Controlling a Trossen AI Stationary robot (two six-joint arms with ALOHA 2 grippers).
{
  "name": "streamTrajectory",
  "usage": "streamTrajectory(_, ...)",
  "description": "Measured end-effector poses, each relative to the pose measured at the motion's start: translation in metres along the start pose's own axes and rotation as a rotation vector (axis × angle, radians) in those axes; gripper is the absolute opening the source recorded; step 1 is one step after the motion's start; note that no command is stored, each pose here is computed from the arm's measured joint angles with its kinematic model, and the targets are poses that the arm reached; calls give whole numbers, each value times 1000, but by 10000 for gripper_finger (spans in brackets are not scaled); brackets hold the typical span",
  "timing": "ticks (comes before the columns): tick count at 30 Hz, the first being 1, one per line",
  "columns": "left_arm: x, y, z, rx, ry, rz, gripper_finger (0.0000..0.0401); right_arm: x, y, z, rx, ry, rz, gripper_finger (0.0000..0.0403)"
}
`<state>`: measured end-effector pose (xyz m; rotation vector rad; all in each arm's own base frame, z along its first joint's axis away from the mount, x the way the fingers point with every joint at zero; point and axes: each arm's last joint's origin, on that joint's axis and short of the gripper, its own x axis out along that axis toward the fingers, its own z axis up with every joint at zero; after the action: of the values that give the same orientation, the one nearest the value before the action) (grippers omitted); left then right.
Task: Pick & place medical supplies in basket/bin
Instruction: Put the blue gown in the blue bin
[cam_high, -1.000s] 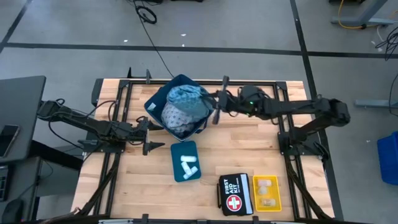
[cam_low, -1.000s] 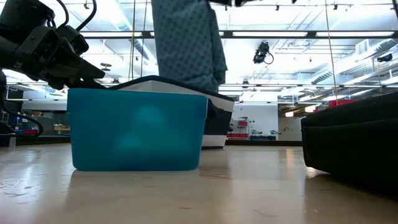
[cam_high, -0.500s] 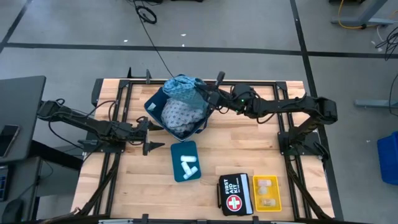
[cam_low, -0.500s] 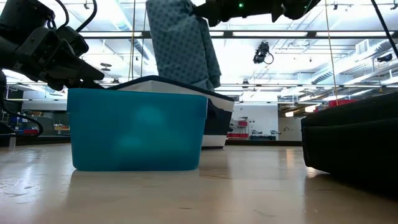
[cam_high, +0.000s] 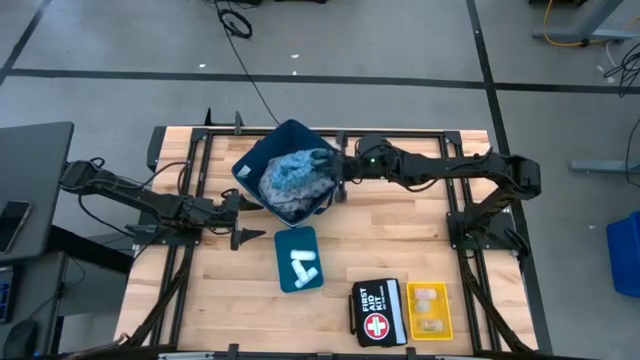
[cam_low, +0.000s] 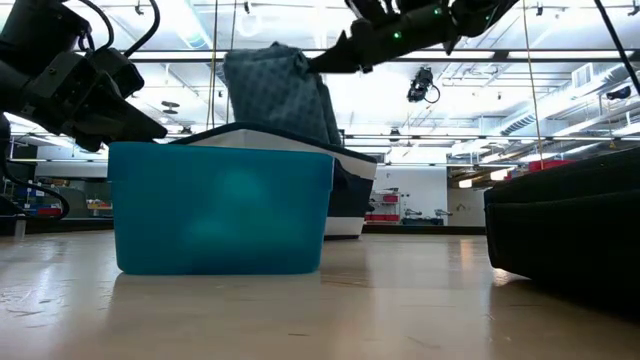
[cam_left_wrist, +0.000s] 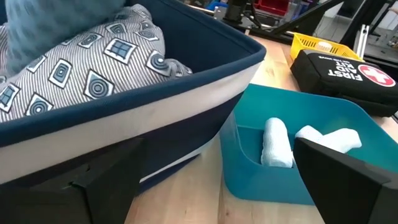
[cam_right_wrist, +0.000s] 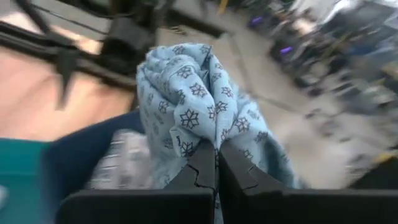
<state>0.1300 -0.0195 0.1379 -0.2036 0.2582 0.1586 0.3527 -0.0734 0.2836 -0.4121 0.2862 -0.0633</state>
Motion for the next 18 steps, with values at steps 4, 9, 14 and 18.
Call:
streamTrajectory(4,0,0,0,-2,-3,3,398,11,9,-16,59,62,111,0)
streamTrajectory(9,0,0,1,-9,-12,0,398,31,22,-44,112,180,166,0)
streamTrajectory(14,0,0,2,-11,-20,16,398,43,33,-58,107,237,166,18)
streamTrajectory(18,0,0,2,-11,-21,17,398,44,42,-53,87,242,137,61)
